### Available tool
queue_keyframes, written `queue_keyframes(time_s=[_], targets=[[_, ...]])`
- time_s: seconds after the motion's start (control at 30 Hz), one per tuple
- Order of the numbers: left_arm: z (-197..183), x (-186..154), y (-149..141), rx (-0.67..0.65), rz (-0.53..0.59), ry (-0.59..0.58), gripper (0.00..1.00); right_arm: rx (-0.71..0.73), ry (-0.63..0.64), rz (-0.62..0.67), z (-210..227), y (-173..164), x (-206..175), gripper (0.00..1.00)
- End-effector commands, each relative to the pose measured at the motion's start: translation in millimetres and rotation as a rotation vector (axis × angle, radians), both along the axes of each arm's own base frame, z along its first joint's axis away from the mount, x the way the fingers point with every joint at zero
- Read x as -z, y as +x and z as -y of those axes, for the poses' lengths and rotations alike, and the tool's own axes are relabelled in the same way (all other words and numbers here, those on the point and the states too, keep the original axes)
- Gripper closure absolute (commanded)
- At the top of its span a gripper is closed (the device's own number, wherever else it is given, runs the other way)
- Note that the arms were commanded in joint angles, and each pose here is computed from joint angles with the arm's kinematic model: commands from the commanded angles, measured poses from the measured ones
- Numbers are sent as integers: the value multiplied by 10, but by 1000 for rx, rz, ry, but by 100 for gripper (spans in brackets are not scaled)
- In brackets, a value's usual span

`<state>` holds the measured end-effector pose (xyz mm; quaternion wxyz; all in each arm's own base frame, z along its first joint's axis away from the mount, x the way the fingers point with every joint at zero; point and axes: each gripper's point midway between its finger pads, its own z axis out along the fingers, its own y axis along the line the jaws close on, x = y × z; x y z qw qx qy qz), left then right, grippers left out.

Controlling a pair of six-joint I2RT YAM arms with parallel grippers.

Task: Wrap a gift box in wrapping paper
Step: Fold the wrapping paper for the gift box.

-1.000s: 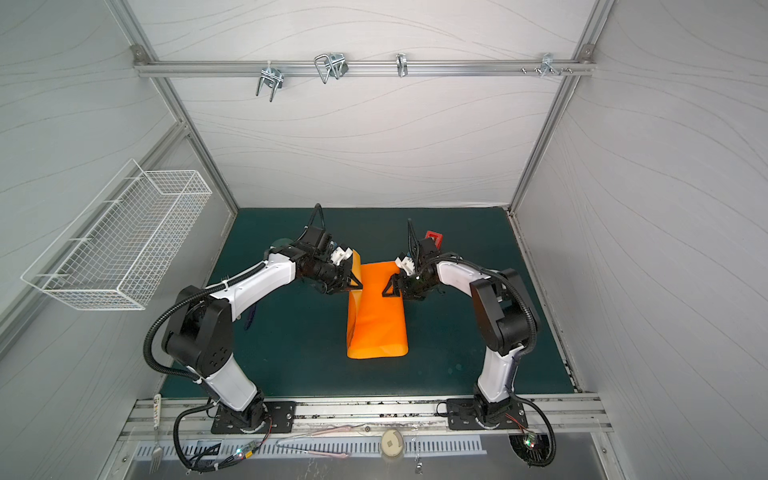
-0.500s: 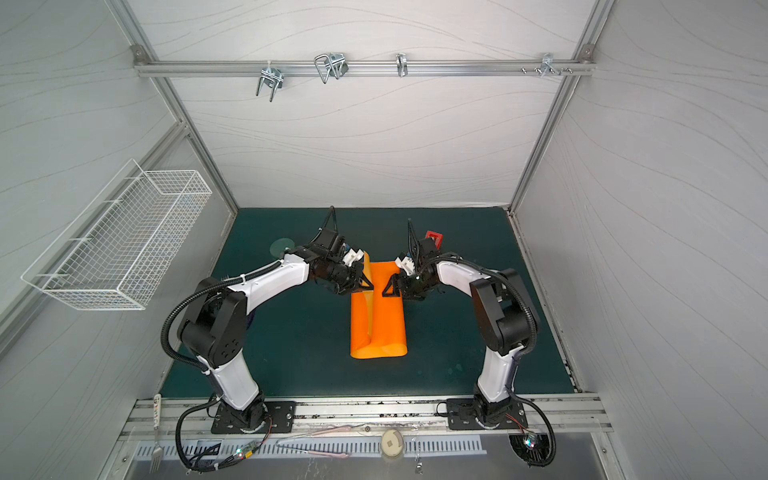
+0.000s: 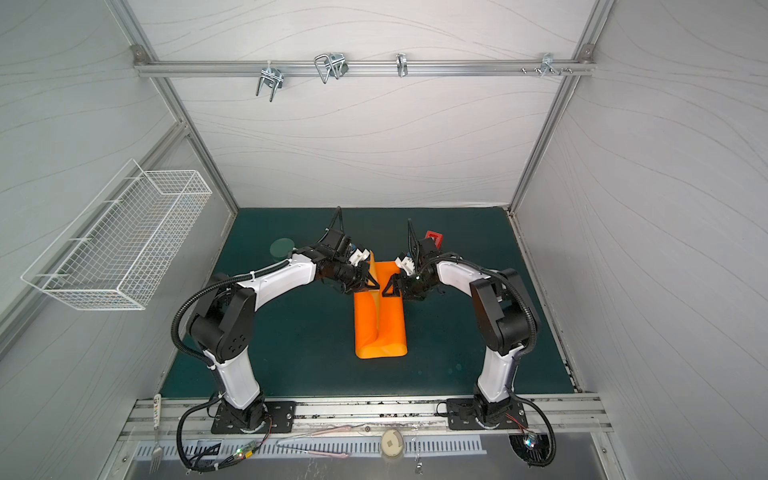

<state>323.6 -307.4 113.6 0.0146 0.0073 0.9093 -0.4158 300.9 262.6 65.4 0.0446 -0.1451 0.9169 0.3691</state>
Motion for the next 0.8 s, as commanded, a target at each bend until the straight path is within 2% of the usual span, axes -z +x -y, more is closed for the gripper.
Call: queue_keyframes(time_s=[0.0, 0.27, 0.77], targets=[[155, -114, 88, 18, 50, -34, 100, 5, -113, -27, 103, -52, 347, 22], [239, -116, 87, 38, 57, -45, 100, 4, -112, -32, 100, -57, 357, 22], [257, 143, 83, 15, 8, -56, 100, 8, -93, -25, 102, -30, 296, 22]])
